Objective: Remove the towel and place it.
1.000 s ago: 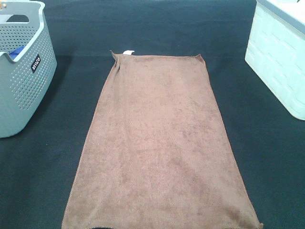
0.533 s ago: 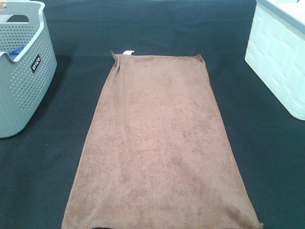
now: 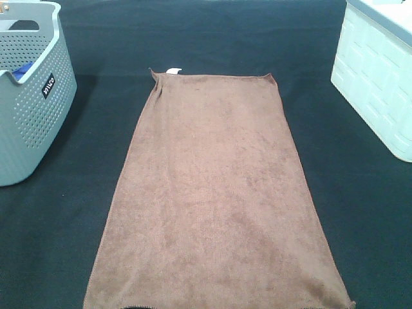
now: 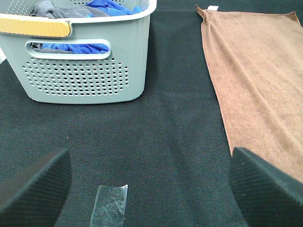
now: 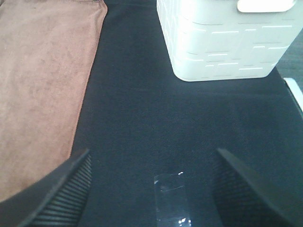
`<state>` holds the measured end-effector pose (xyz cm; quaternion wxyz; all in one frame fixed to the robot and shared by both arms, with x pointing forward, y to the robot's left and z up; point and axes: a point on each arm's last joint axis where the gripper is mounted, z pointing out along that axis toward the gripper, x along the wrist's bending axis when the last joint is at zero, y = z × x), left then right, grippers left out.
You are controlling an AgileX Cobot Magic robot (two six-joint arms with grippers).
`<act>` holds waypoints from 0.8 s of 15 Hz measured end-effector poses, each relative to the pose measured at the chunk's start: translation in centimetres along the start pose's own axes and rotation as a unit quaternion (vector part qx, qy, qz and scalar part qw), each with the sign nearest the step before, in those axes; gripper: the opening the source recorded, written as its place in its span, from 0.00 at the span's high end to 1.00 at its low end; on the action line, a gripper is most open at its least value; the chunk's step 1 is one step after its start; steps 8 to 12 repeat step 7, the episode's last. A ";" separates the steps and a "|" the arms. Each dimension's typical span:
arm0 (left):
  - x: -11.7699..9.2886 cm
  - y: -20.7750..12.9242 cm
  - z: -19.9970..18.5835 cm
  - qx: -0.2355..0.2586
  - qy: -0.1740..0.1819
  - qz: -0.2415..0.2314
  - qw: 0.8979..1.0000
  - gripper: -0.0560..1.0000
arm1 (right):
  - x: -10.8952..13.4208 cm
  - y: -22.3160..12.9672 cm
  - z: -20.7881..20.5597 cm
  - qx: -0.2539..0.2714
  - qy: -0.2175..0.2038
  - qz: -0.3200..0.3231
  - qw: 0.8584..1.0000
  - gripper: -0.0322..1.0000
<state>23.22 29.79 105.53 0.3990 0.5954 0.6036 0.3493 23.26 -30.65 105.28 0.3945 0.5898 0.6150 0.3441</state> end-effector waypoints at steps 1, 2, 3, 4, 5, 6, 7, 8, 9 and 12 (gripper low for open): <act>-0.1 0.0 0.0 0.000 -0.003 -0.002 1.000 0.15 | 0.0 0.0 0.0 0.000 -0.001 0.009 1.000 0.30; -0.1 0.0 0.0 0.000 -0.006 -0.003 1.000 0.15 | 0.0 0.0 0.0 0.000 -0.001 0.011 1.000 0.30; -0.2 0.0 0.0 0.000 -0.009 -0.005 1.000 0.15 | 0.0 0.0 0.0 0.000 -0.001 0.011 1.000 0.30; -0.2 0.0 0.0 0.000 -0.009 -0.005 1.000 0.15 | 0.0 0.0 0.0 0.000 -0.001 0.011 1.000 0.30; -0.1 0.0 0.0 0.000 -0.006 -0.003 1.000 0.15 | 0.0 0.0 0.0 0.000 -0.001 0.011 1.000 0.30; 0.0 0.0 0.0 -0.001 -0.001 0.000 1.000 0.15 | 0.0 0.0 0.0 0.000 -0.001 0.011 1.000 0.30; 0.1 0.0 0.0 -0.001 0.006 0.003 1.000 0.15 | 0.0 0.0 0.0 0.000 -0.001 0.011 1.000 0.30; 0.1 0.0 0.0 -0.001 0.006 0.003 1.000 0.15 | 0.0 0.0 0.0 0.000 -0.001 0.011 1.000 0.30; 0.1 0.0 0.0 -0.001 0.006 0.003 1.000 0.15 | 0.0 0.0 0.0 0.000 -0.001 0.011 1.000 0.30; 0.1 0.0 0.0 -0.001 0.006 0.003 1.000 0.15 | 0.0 0.0 0.0 0.000 -0.001 0.011 1.000 0.30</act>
